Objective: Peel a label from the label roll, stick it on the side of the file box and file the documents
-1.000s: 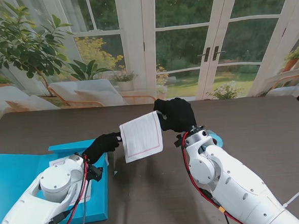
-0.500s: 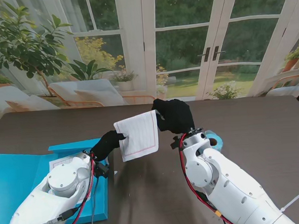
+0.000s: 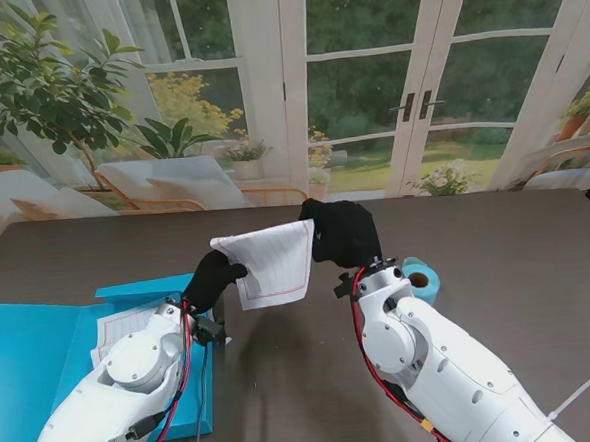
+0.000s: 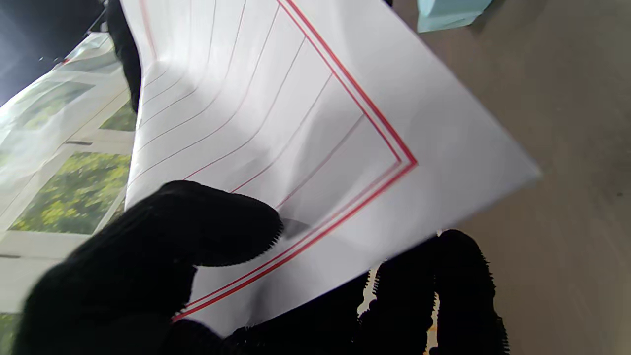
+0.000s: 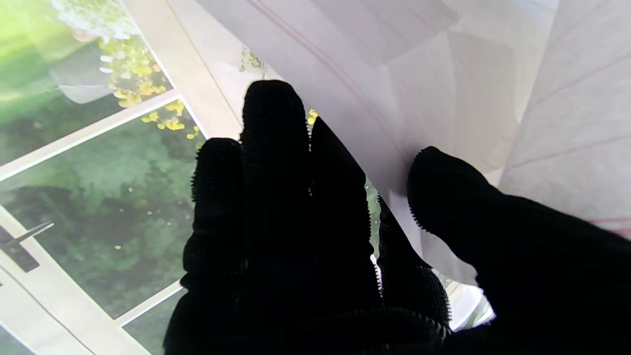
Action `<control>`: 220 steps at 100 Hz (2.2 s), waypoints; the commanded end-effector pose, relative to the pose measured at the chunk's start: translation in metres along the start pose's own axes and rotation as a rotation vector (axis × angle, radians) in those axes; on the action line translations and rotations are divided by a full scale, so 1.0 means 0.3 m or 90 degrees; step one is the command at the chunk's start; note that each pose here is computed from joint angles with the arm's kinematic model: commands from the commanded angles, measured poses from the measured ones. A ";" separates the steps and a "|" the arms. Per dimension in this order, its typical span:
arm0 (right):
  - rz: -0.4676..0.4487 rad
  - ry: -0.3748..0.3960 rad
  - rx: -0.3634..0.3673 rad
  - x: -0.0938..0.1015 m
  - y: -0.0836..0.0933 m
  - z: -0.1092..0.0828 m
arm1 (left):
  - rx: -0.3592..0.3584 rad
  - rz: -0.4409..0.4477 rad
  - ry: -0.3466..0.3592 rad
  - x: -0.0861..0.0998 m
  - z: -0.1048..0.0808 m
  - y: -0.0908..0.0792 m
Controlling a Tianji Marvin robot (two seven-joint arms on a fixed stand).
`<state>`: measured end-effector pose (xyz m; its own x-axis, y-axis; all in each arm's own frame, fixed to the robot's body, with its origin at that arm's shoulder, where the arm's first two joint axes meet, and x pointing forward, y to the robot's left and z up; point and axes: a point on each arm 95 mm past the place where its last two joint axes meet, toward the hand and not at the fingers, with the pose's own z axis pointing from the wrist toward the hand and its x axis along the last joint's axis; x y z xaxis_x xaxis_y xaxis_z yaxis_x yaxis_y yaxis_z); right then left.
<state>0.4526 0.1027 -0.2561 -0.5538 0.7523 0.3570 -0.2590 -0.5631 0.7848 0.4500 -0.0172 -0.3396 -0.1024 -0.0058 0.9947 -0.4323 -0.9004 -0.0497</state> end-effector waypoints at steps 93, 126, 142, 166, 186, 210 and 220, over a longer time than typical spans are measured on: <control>0.000 0.001 0.026 -0.031 -0.023 -0.019 | 0.046 0.004 0.086 0.095 -0.074 0.028; -0.028 -0.005 0.042 -0.049 -0.007 -0.012 | 0.065 0.017 0.090 0.116 -0.130 0.003; -0.060 -0.011 0.056 -0.072 0.004 -0.008 | 0.077 0.041 0.089 0.142 -0.185 -0.020; -0.065 -0.017 0.058 -0.091 0.021 -0.019 | 0.098 0.142 0.040 0.164 -0.345 -0.082; -0.053 -0.012 0.062 -0.095 0.027 -0.040 | 0.162 0.226 -0.031 0.128 -0.521 -0.125; -0.032 -0.006 0.076 -0.078 0.011 -0.065 | 0.255 0.249 -0.084 0.048 -0.631 -0.130; -0.024 -0.002 0.084 -0.070 0.003 -0.074 | 0.280 0.254 -0.106 0.014 -0.645 -0.136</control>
<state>0.4520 0.0728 -0.2697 -0.5280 0.7868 0.3195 -0.2046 -0.4830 0.8514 0.2983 0.1040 -0.3358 -0.0722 -0.4143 0.9073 0.0254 -0.9101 -0.4136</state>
